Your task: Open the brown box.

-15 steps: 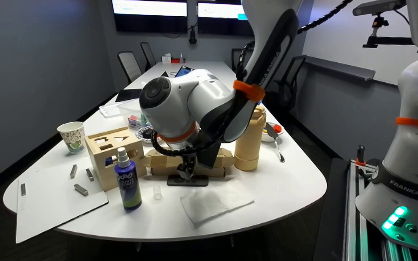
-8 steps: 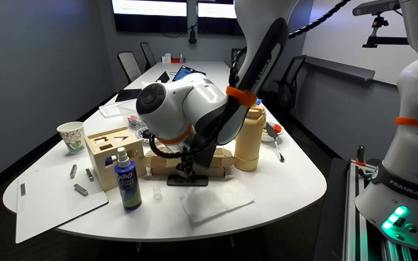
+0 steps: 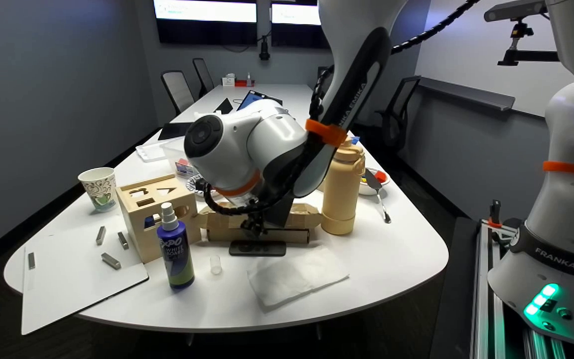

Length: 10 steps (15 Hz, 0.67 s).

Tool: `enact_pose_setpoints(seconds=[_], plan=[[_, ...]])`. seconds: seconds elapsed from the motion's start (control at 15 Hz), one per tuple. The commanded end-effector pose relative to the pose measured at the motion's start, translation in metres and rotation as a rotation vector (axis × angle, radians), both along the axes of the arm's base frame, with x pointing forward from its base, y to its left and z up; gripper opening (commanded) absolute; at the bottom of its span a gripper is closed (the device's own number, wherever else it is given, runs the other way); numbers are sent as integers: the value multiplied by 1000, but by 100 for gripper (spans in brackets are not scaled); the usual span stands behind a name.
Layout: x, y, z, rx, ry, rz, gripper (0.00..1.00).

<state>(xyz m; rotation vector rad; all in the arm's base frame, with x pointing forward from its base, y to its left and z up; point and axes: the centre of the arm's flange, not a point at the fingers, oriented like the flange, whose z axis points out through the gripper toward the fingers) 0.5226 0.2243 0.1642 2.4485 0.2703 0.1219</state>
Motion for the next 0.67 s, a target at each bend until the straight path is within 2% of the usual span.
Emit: enact_pose_setpoints(seconds=[0.0, 0.33, 0.6], plan=[[8, 0, 8, -21, -27, 2, 100], [15, -6, 29, -21, -69, -12, 100], [23, -15, 47, -63, -101, -27, 100]])
